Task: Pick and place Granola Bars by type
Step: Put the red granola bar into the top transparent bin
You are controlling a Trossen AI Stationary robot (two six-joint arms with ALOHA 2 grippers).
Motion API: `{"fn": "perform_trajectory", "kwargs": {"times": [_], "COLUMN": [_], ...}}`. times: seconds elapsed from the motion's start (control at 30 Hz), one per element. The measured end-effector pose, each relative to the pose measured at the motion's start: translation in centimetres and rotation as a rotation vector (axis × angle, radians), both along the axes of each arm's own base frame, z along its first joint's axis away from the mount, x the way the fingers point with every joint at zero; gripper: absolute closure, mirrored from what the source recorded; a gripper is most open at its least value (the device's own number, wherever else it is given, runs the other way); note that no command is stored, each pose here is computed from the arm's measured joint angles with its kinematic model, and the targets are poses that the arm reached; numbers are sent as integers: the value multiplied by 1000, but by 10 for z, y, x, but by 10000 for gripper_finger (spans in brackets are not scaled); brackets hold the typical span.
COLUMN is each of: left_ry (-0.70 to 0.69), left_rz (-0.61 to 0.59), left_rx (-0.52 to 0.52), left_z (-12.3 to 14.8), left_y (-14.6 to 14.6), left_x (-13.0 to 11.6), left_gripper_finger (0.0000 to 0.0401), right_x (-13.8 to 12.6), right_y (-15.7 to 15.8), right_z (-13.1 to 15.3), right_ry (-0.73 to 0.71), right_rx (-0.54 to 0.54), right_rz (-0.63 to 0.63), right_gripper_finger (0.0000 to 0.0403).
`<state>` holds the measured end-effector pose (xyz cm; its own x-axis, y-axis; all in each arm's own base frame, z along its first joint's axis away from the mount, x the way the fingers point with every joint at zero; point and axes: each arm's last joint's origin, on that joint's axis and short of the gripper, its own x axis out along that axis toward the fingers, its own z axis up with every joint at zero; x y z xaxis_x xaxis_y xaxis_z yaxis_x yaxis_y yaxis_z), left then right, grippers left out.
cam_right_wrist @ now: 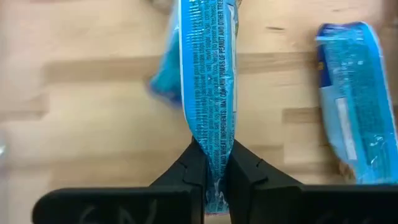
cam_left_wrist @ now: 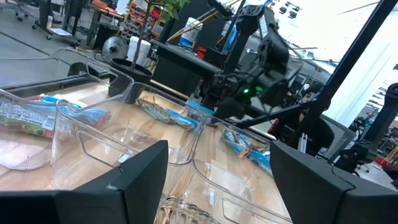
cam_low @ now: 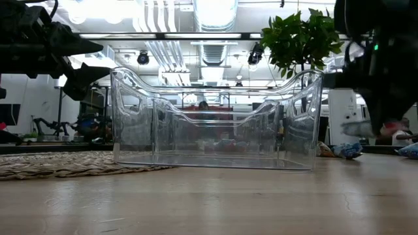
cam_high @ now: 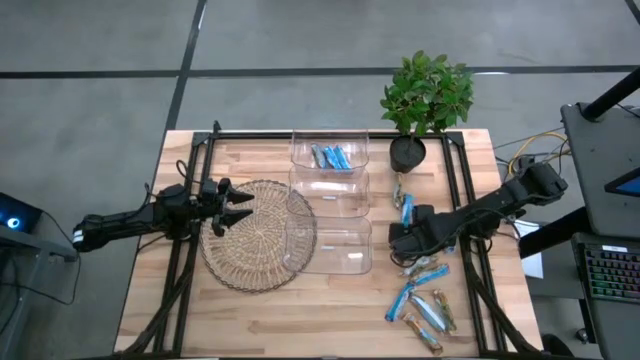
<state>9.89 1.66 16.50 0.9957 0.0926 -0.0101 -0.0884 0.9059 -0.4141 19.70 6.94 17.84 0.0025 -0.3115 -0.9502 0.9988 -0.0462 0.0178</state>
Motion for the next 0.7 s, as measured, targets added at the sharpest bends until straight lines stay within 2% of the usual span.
{"fn": "perform_trajectory", "kwargs": {"times": [0.27, 0.5, 0.7], "left_ry": [0, 0, 0], "left_rz": [0, 0, 0], "left_rx": [0, 0, 0], "left_z": [0, 0, 0], "left_y": [0, 0, 0], "left_x": [0, 0, 0], "left_gripper_finger": [140, 140, 140], "right_x": [18, 36, 54], "right_y": [27, 50, 53], "right_z": [43, 80, 111], "right_ry": [-166, -265, -348], "right_rx": [-33, -54, -127], "right_rz": [140, 331, 454], "right_gripper_finger": [385, 385, 385]}}
